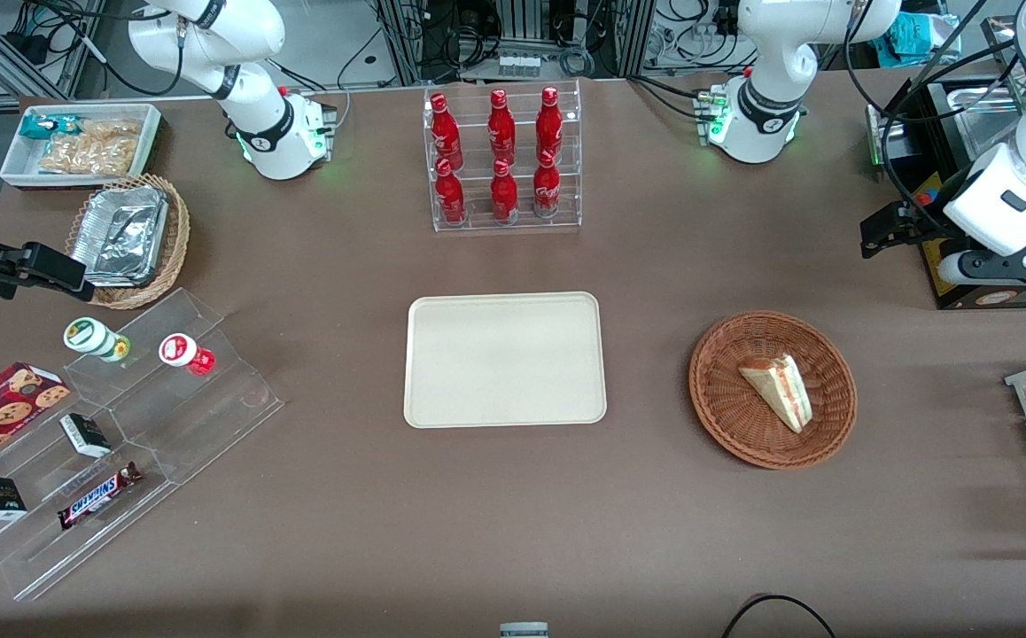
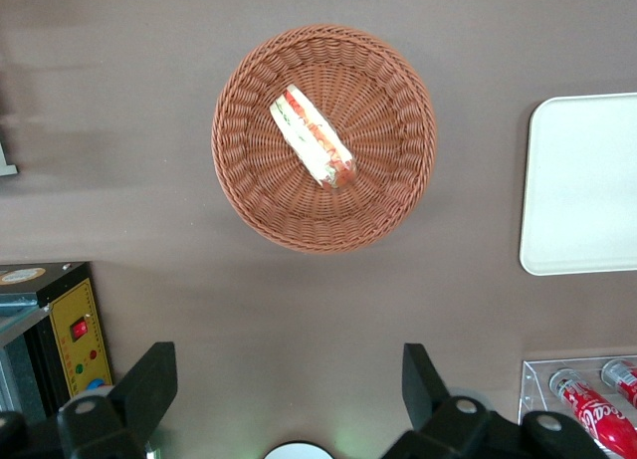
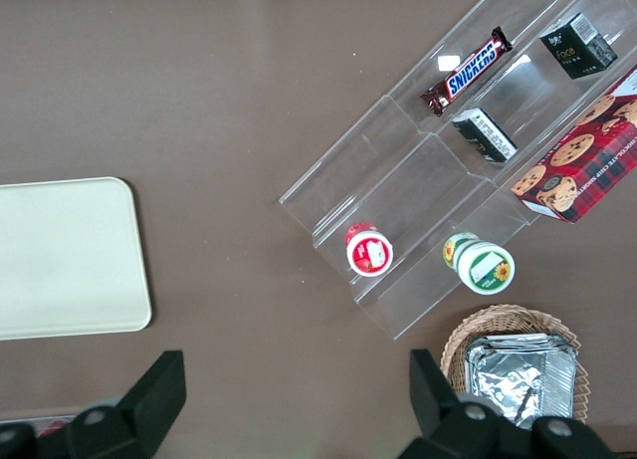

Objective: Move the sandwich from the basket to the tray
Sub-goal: 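Move the left gripper down over the wrapped sandwich in the wicker basket, then close the left gripper on the sandwich and lift it from the basket, then carry the held sandwich over to the white tray and lower it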

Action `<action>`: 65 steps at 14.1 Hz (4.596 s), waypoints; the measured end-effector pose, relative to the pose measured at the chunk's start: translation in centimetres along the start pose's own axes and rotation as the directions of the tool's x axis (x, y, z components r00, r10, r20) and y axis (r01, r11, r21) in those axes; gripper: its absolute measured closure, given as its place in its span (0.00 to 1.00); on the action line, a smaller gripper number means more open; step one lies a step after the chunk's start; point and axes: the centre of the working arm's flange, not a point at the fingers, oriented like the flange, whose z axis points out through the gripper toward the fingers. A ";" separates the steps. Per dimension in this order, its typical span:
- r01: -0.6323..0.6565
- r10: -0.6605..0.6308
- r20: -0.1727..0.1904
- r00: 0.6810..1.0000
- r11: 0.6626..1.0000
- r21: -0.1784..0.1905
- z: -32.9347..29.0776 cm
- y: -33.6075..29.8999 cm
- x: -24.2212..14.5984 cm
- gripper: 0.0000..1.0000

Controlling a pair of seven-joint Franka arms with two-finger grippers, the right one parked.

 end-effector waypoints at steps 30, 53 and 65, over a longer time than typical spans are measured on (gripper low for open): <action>0.709 -0.715 -0.068 0.696 0.699 -0.086 33.4 2.0 6.8 0.19; 0.088 -0.087 0.057 0.995 0.996 -0.015 26.1 33.4 5.3 0.86; 0.118 -0.120 -0.013 0.993 0.988 -0.097 35.4 47.4 2.8 0.86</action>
